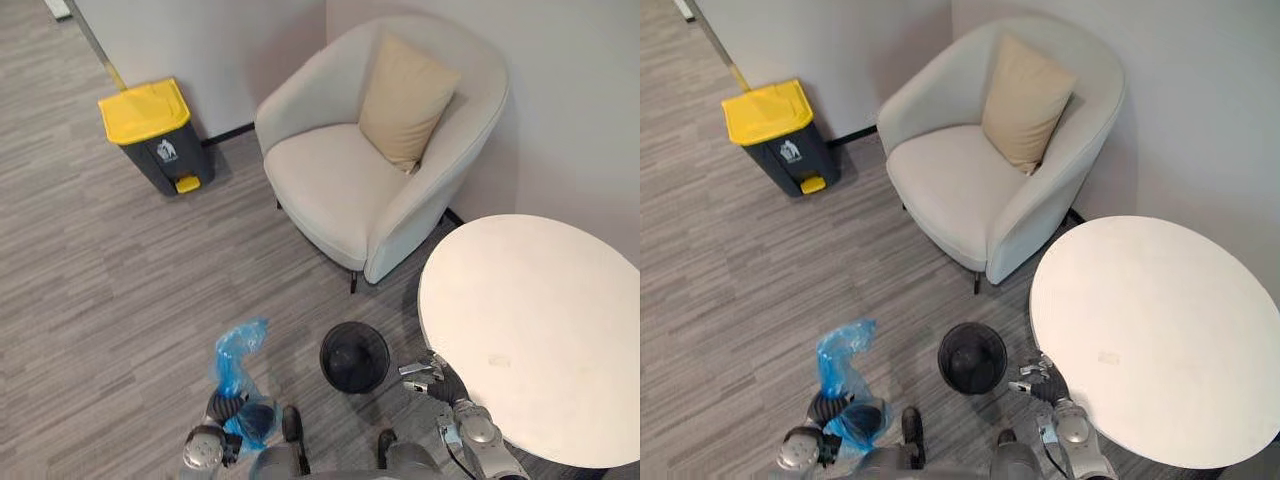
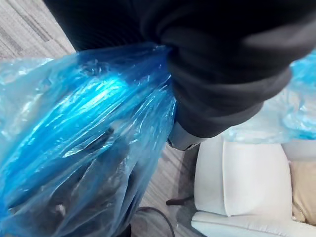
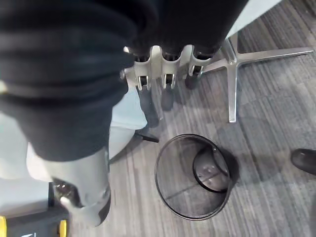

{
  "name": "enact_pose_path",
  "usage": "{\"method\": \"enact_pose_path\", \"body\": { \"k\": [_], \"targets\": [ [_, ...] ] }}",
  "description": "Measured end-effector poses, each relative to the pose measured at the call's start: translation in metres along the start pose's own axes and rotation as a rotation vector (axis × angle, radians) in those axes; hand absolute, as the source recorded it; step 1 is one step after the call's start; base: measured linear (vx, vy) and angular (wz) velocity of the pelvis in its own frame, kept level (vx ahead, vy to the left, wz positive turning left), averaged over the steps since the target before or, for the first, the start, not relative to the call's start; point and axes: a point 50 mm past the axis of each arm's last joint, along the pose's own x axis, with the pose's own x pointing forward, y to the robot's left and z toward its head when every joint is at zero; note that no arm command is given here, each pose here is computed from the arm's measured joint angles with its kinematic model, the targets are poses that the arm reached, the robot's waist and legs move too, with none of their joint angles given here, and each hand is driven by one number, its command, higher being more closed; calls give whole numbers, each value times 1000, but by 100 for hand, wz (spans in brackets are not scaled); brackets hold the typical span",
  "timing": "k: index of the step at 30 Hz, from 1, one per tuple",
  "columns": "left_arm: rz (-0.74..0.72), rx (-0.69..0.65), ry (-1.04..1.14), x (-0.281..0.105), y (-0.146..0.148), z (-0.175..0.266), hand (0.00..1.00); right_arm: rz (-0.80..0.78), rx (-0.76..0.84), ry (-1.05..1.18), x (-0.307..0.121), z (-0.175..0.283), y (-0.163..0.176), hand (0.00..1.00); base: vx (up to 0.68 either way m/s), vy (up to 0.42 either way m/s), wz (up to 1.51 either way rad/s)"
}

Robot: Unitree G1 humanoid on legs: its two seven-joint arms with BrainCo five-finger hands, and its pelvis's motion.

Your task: Gather rubbish on tea table into small bin, then transfer packed bag to large trash can.

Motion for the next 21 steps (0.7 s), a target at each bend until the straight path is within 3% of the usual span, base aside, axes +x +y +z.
{"method": "enact_pose_path", "body": {
  "k": [5, 12, 21],
  "targets": [
    [47, -51, -46, -2, 9, 8, 100, -16, 1, 3, -6, -5, 0, 0, -77, -93, 66],
    [9, -166, 7, -15, -20, -5, 100, -60, -22, -55, -2, 9, -13, 0, -272, -175, 50],
    [7, -155, -37, -5, -18, 10, 100, -167, 47, 21, -5, -5, -28, 0, -125, 47, 61]
  ]
}}
